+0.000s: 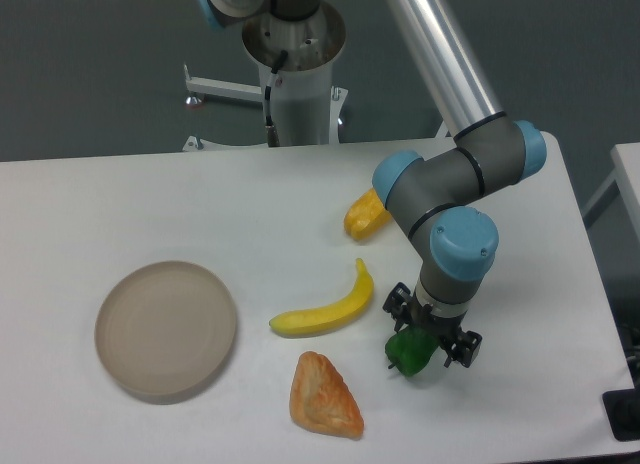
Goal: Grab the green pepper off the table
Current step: 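Close the gripper fingers around the green bell pepper, then lift the green bell pepper up off the table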
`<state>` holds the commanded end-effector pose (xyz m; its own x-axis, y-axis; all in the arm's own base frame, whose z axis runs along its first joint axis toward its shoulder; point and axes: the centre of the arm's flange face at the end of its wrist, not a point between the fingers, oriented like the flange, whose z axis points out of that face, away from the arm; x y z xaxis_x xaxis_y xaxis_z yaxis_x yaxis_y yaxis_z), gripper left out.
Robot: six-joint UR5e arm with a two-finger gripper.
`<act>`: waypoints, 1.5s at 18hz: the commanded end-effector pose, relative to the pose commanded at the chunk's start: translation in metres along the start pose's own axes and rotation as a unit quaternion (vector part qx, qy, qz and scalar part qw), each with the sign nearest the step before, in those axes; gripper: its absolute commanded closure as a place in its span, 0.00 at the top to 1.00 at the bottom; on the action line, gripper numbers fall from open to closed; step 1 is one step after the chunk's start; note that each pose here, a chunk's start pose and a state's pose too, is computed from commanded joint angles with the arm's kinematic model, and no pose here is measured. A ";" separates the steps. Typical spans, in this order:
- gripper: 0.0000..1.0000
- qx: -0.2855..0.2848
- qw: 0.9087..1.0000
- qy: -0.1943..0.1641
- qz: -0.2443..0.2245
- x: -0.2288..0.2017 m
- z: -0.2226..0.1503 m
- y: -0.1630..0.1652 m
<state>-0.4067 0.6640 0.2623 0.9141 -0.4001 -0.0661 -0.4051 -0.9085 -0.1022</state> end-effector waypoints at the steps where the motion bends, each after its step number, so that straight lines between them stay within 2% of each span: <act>1: 0.64 -0.001 1.000 0.000 0.001 0.001 0.001 -0.001; 5: 0.46 0.000 1.000 -0.001 0.002 0.002 -0.001 -0.003; 8: 0.40 0.001 1.000 -0.003 0.002 0.002 -0.004 -0.003; 13: 0.40 0.003 1.000 -0.020 0.004 0.002 -0.034 -0.004; 15: 0.40 0.002 1.000 -0.019 0.009 0.013 -0.072 -0.004; 19: 0.40 -0.001 1.000 -0.025 0.017 0.025 -0.111 0.000; 27: 0.40 -0.015 0.996 -0.053 0.064 0.028 -0.151 0.004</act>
<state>-0.3801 0.6308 0.4097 0.8472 -0.4997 -0.1805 -0.5161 -0.8547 -0.0559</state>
